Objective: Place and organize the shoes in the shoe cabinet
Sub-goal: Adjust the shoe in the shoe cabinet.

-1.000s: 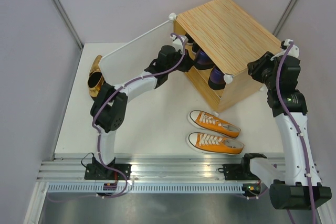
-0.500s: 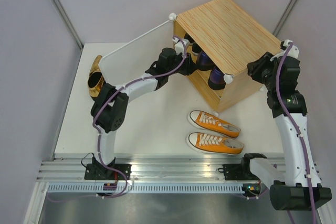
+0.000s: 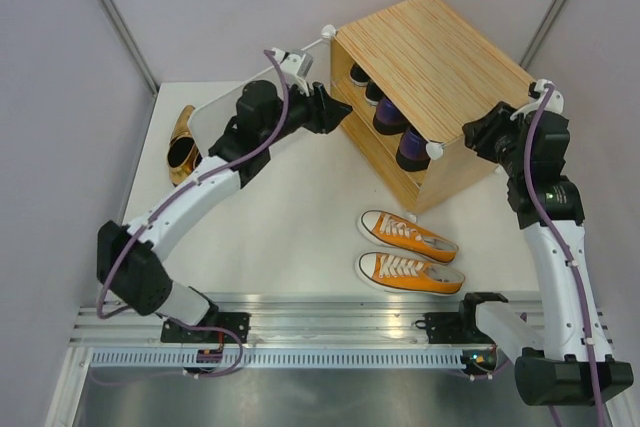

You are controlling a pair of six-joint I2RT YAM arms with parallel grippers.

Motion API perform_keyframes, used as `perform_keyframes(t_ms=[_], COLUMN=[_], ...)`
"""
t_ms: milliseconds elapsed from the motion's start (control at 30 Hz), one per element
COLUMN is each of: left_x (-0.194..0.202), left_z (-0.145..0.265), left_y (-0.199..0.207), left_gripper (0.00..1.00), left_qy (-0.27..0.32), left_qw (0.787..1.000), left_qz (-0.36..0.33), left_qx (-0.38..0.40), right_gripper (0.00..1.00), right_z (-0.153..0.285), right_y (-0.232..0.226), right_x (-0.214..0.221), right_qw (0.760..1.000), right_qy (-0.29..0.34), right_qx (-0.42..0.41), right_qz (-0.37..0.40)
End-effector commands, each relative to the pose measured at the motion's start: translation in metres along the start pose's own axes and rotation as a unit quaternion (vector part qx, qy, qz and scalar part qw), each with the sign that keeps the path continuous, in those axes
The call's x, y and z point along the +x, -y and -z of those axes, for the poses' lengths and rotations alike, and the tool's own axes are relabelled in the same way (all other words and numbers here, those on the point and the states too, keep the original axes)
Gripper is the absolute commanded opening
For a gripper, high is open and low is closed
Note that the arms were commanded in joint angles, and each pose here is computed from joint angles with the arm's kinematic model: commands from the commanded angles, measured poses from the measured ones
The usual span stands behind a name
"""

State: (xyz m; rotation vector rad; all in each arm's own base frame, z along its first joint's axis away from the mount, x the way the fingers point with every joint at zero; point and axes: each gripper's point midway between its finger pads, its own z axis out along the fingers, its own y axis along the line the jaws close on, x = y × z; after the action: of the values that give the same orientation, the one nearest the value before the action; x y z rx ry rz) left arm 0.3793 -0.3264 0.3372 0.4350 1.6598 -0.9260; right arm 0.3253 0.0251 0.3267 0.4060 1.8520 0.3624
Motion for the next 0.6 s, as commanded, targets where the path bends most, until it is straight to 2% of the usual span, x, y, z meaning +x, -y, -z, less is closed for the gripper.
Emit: perform_keyframes(t_ms=[0,67,133,167,233,367,467,500,567], left_x=[-0.005,0.020,0.019,0.038,0.032,0.036,0.049,0.056,0.060], left_z=[0.039,0.057,0.078,0.087,0.110,0.139,0.158,0.169,0.184], left_y=[0.007,-0.005,-0.011,-0.019,-0.021,-0.034,-0.054,-0.066,-0.076], left_gripper=[0.54,0.55,0.56,0.56,0.57,0.58,0.58,0.58,0.58], left_qy=[-0.006,-0.039,-0.027,-0.044,-0.022,-0.018,-0.046,-0.054,-0.049], left_qw=[1.000,0.996,0.993,0.990,0.987,0.979,0.962,0.950,0.937], left_qz=[0.013,0.032,0.042,0.058,0.063,0.053,0.062,0.065,0.083], left_qx=[-0.026,-0.067,-0.103,-0.124,-0.148,-0.197,-0.264,-0.301,-0.336], right_gripper=[0.49,0.51,0.54,0.55,0.56,0.57,0.57,0.57,0.57], right_z=[0.007,0.010,0.014,0.015,0.018,0.018,0.017,0.017,0.018], right_y=[0.004,-0.005,-0.006,-0.007,-0.009,-0.009,-0.011,-0.011,-0.011], right_x=[0.020,0.022,0.021,0.022,0.022,0.022,0.021,0.020,0.021], right_qw=[0.999,0.999,0.999,0.999,0.999,1.000,0.999,1.000,1.000], right_qy=[-0.034,-0.035,-0.030,-0.029,-0.025,-0.022,-0.022,-0.021,-0.020], right_qx=[0.001,-0.013,-0.015,-0.015,-0.019,-0.016,-0.019,-0.017,-0.018], right_qz=[0.007,0.013,0.014,0.014,0.016,0.015,0.011,0.009,0.007])
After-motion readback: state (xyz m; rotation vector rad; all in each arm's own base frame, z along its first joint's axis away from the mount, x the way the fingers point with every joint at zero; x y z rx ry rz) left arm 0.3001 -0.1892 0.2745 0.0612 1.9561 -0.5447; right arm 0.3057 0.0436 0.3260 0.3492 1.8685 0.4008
